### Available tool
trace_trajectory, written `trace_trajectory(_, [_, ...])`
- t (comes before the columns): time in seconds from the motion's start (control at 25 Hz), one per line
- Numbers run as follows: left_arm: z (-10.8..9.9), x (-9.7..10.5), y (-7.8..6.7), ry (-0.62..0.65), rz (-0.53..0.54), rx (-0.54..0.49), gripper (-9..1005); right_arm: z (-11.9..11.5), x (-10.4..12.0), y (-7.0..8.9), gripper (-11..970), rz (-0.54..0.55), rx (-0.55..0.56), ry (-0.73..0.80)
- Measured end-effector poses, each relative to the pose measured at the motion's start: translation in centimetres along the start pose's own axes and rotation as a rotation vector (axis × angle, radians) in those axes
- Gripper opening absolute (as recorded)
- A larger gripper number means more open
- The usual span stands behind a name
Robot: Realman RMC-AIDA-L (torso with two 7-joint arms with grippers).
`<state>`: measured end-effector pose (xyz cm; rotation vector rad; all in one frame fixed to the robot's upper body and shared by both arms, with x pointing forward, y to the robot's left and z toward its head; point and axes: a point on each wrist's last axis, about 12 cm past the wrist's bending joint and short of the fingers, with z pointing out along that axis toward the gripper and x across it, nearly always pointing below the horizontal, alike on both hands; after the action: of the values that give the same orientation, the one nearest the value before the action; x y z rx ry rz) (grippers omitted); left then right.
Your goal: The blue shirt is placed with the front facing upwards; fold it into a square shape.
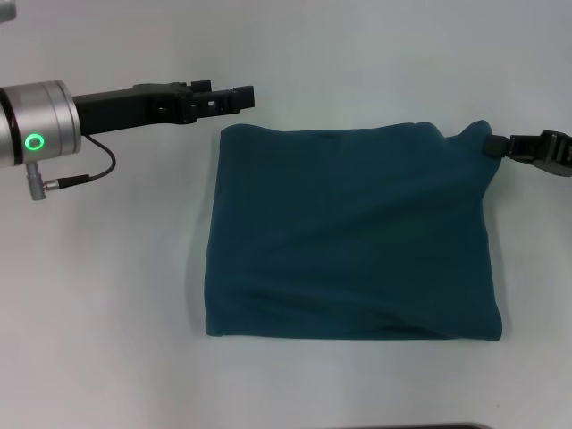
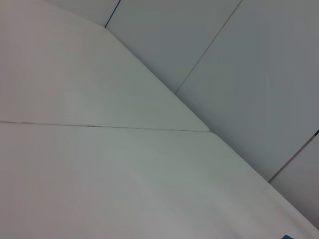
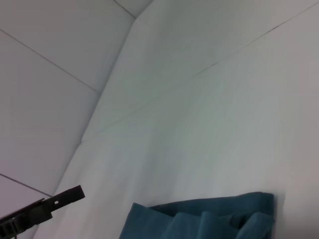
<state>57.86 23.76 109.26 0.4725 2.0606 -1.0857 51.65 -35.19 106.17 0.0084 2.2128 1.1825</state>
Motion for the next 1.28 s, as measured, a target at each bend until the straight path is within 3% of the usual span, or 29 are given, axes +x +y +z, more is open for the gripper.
trace_trajectory(0.44, [0.0, 0.0, 0.0, 0.002, 0.000, 0.001, 962, 0.3, 0.0, 0.1, 91, -0.006, 0.005, 0.026])
trace_trajectory(0.72, [0.1, -0.1, -0.1, 0.003, 0.005, 0.004, 961, -1.8, 0.1, -0.8, 117, 0.049, 0.037, -0.029])
trace_trajectory(0.96, [0.3, -0.4, -0.1, 0.000, 0.012, 0.001, 961, -3.5, -1.1, -0.2, 334, 0.030, -0.018, -0.093])
trace_trajectory(1.28, [0.9, -1.0, 0.5, -0.010, 0.004, -0.059, 960, -1.4, -3.4, 3.0, 520, -0.151, -0.169, -0.019])
